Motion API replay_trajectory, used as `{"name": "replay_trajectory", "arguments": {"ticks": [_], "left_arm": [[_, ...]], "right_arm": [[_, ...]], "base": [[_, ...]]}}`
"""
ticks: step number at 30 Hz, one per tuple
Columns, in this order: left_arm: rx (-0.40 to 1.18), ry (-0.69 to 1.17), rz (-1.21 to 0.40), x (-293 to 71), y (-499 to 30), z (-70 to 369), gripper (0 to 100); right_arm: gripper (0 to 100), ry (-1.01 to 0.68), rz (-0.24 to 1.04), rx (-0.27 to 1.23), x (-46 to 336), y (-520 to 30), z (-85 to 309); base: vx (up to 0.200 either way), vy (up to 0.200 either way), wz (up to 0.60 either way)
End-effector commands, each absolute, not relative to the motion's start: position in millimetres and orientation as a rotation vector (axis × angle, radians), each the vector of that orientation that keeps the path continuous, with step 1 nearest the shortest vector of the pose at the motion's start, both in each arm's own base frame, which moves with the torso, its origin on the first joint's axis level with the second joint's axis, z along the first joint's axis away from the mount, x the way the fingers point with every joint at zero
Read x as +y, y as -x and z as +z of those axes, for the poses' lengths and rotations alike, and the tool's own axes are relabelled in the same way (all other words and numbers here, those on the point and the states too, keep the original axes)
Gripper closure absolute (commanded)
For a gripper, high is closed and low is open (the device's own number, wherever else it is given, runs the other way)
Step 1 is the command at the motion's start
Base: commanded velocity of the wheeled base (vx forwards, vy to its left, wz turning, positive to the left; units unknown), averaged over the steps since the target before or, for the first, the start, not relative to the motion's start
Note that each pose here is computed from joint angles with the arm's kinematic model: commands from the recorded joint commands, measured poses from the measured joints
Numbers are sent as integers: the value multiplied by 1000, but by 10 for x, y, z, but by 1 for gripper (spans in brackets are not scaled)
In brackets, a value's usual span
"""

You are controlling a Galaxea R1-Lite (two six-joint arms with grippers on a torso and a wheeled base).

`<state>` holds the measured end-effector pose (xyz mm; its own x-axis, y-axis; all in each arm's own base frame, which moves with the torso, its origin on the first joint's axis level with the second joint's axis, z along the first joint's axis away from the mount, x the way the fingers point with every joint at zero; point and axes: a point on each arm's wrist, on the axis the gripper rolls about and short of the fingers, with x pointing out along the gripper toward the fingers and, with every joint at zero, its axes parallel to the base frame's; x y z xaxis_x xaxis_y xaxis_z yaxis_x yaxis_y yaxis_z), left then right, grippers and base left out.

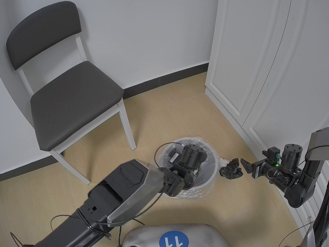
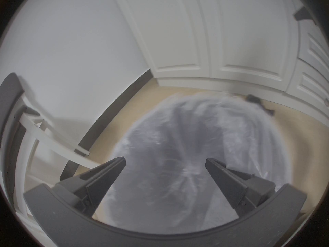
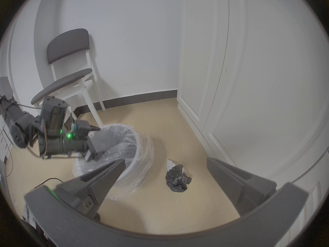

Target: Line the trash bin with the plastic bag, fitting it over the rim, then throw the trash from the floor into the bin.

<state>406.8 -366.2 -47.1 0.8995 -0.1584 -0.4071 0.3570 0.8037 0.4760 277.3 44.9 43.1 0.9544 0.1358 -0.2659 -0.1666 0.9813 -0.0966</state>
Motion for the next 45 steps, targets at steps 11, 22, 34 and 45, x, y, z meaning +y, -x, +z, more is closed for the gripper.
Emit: {"name": "replay_trajectory", "arguments": {"ticks": [11,22,34,45], "left_arm": [[380,-486,-349,-4018,-3692,-398,0],[580,-339,-390,-4138,-3347,-145,0],[604,-315,-423,-4228,-3225,-208,0],[709,-149,-563,-4246,-3215,-229,0]], "right_arm": [[0,114,157,252,425,-2762,440],[0,115,162,262,417,-2752,419],[0,115,168,268,422,-2726,419],[0,115,169,270,421,-2719,419]], "base": [[0,0,0],[0,0,0],[0,0,0],[0,0,0]]}}
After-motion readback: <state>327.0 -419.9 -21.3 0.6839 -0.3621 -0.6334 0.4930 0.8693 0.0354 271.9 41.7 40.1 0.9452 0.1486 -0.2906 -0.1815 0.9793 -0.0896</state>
